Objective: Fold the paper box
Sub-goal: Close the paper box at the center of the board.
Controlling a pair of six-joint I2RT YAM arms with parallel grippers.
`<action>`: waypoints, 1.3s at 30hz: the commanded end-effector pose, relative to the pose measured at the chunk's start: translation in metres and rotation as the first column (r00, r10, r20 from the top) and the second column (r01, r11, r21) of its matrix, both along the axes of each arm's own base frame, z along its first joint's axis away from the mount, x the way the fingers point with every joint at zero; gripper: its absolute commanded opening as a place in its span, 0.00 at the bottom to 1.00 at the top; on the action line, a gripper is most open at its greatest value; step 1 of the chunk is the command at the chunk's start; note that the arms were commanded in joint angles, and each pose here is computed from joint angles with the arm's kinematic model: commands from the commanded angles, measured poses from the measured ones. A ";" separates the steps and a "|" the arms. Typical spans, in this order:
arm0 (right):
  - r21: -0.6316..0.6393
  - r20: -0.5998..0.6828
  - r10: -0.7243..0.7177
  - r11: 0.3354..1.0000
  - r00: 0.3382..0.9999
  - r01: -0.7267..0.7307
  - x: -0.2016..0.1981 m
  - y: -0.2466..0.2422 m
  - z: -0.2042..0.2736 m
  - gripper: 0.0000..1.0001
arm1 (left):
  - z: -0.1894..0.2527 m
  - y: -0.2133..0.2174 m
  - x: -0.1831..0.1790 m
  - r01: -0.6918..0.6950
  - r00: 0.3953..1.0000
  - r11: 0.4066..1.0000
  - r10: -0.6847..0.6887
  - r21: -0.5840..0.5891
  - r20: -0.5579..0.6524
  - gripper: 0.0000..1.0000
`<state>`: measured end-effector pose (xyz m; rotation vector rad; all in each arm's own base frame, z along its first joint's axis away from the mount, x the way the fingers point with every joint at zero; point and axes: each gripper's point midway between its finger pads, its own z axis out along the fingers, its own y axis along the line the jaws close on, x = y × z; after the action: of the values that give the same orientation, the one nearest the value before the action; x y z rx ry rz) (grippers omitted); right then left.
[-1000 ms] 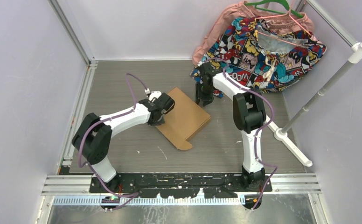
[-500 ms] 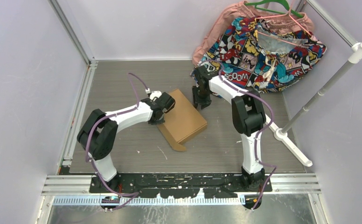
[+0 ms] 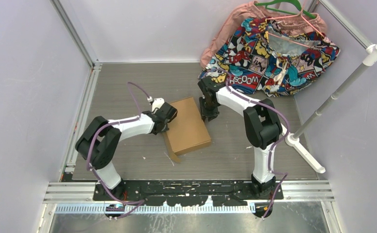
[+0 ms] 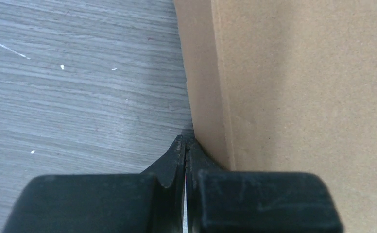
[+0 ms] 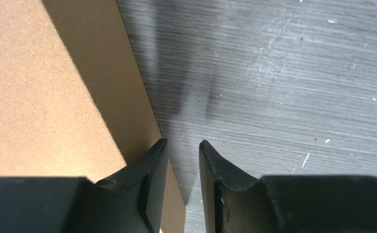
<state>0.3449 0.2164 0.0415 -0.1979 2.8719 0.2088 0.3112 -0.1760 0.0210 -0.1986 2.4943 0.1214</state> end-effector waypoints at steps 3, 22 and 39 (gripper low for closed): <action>0.137 0.017 -0.006 0.991 1.000 0.003 -0.012 0.034 0.020 0.36 | 0.020 -0.061 0.030 0.067 0.987 0.955 -0.021 -0.288 0.158 0.00; 0.041 0.065 -0.164 0.986 0.984 0.162 0.006 -0.024 0.016 0.37 | 0.015 -0.070 0.040 0.076 0.985 0.895 0.001 -0.439 0.172 0.00; 0.015 0.030 -0.187 0.982 0.982 0.186 -0.006 -0.025 -0.001 0.37 | -0.001 -0.092 0.034 0.116 0.988 0.803 -0.029 -0.585 0.155 0.00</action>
<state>0.3308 0.1683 0.0318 0.0548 2.8919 0.1115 0.3663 -0.2351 0.0249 -0.4117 2.2669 -0.5165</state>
